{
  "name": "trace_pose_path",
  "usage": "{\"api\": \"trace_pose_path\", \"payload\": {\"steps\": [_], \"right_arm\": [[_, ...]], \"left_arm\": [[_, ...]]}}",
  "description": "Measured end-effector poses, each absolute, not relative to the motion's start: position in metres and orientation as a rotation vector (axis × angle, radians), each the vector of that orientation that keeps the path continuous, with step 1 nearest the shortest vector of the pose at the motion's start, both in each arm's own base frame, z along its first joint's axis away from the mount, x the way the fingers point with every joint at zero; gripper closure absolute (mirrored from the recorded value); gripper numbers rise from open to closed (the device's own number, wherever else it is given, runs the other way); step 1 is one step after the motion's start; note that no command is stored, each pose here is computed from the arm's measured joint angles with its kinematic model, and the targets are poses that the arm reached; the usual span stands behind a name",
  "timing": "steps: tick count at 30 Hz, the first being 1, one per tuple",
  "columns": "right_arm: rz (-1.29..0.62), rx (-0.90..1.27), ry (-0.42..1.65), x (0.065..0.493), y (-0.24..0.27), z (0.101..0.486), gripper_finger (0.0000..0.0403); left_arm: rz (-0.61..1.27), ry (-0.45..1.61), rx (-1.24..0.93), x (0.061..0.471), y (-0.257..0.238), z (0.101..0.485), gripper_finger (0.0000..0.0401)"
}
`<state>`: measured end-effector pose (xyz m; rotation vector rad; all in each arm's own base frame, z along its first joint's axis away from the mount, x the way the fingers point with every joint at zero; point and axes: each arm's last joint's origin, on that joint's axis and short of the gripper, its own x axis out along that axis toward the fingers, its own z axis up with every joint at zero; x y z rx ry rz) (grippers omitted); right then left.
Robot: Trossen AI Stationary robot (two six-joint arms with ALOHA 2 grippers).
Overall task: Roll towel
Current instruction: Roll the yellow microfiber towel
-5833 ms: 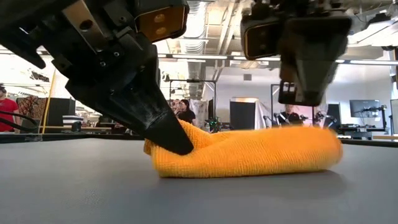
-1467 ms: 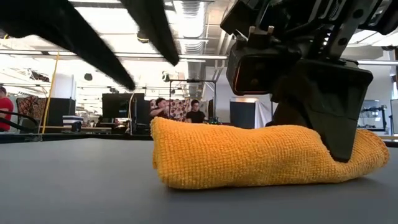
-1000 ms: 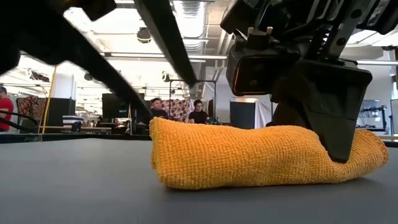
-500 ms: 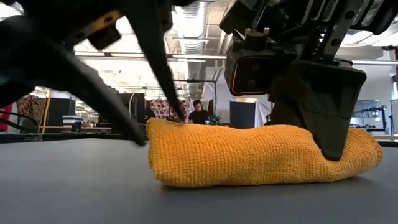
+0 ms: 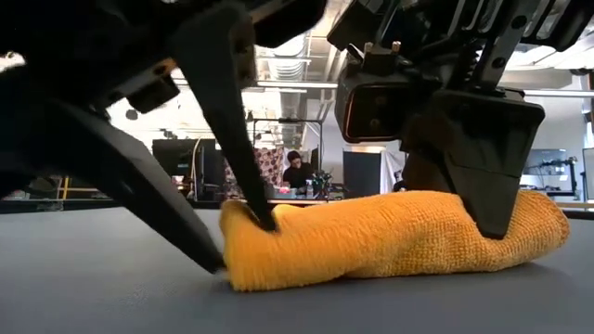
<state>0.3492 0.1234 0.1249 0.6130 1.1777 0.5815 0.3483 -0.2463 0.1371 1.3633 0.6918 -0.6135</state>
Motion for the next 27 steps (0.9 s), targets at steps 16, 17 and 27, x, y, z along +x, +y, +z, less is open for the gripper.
{"api": "trace_pose_path", "payload": {"steps": [16, 17, 27], "right_arm": [[0.562, 0.641, 1.190, 0.349, 0.123, 0.125, 0.0373], [0.555, 0.650, 1.194, 0.349, 0.123, 0.125, 0.0370], [0.550, 0.757, 1.263, 0.345, 0.131, 0.125, 0.0356]], "left_arm": [[-0.450, 0.769, 0.946, 0.353, -0.243, 0.134, 0.0399], [-0.442, 0.777, 0.887, 0.354, -0.242, 0.134, 0.0400], [-0.371, 0.717, 0.511, 0.361, -0.240, 0.131, 0.0401]]}}
